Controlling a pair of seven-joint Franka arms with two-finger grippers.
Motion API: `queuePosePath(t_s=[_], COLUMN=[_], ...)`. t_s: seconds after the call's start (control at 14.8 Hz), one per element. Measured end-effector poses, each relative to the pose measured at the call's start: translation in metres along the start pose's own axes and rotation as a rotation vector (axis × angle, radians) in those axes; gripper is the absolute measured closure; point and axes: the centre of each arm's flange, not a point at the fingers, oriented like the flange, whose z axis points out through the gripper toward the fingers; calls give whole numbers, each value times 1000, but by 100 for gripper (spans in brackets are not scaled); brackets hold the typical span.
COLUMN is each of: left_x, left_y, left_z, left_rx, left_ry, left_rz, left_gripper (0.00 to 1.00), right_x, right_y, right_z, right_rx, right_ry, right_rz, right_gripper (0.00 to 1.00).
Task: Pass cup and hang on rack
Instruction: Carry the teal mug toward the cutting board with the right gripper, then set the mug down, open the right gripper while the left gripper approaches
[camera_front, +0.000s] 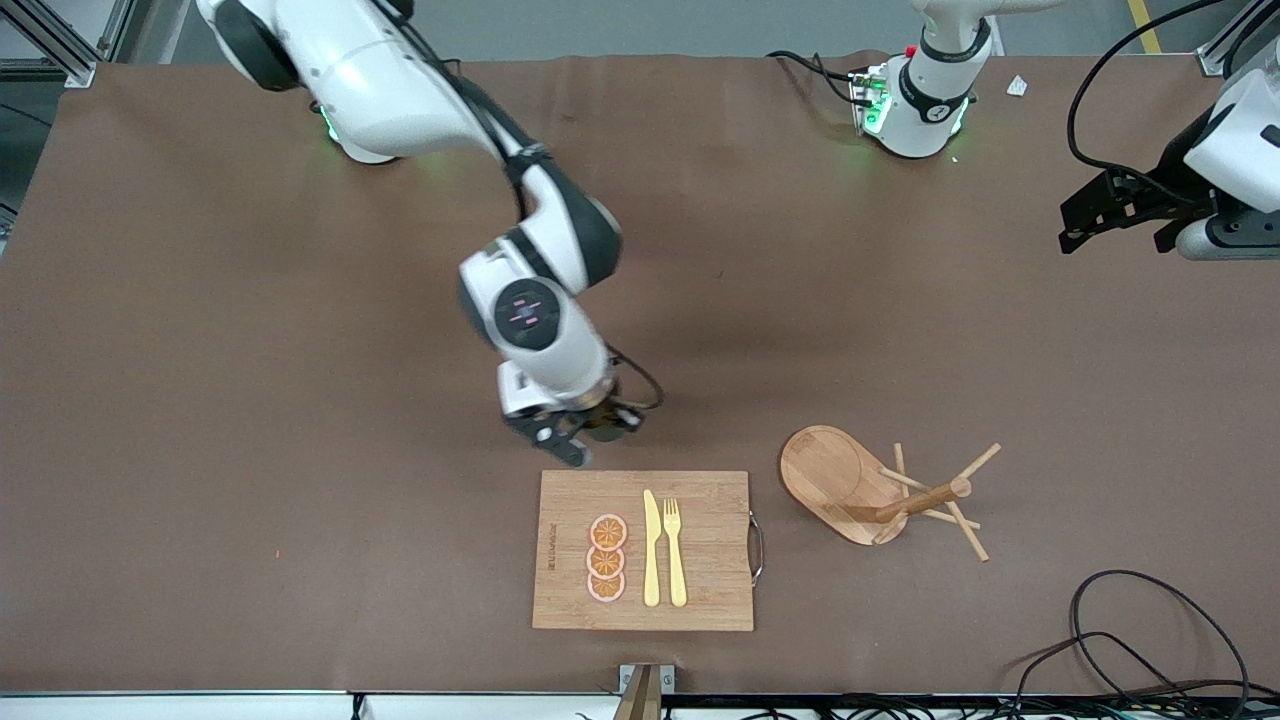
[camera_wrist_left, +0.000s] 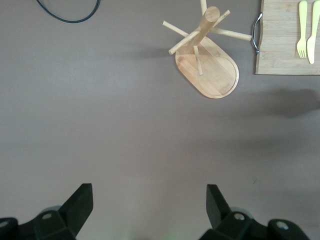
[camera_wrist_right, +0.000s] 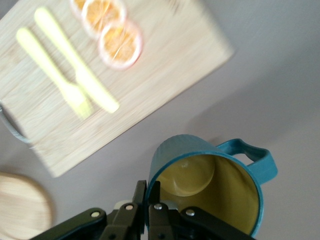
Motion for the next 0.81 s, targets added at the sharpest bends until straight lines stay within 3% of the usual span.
queuePosePath(t_s=[0.2, 0.41, 0.68, 0.81], left_x=[0, 2, 4, 3], left_y=[-3, -7, -6, -2], left_z=[0, 3, 5, 5], left_rx=[0, 0, 0, -1], left_ry=[-1, -6, -9, -9], left_rz=[-5, -12, -12, -3], left_gripper=[0, 0, 0, 0], right_x=[-45, -48, -16, 19], right_y=[-11, -17, -17, -11], right_z=[52, 51, 35, 11], right_rx=[39, 48, 63, 25], right_ry=[-3, 3, 22, 30], right_rz=[185, 273, 299, 203], right_gripper=[96, 91, 54, 33])
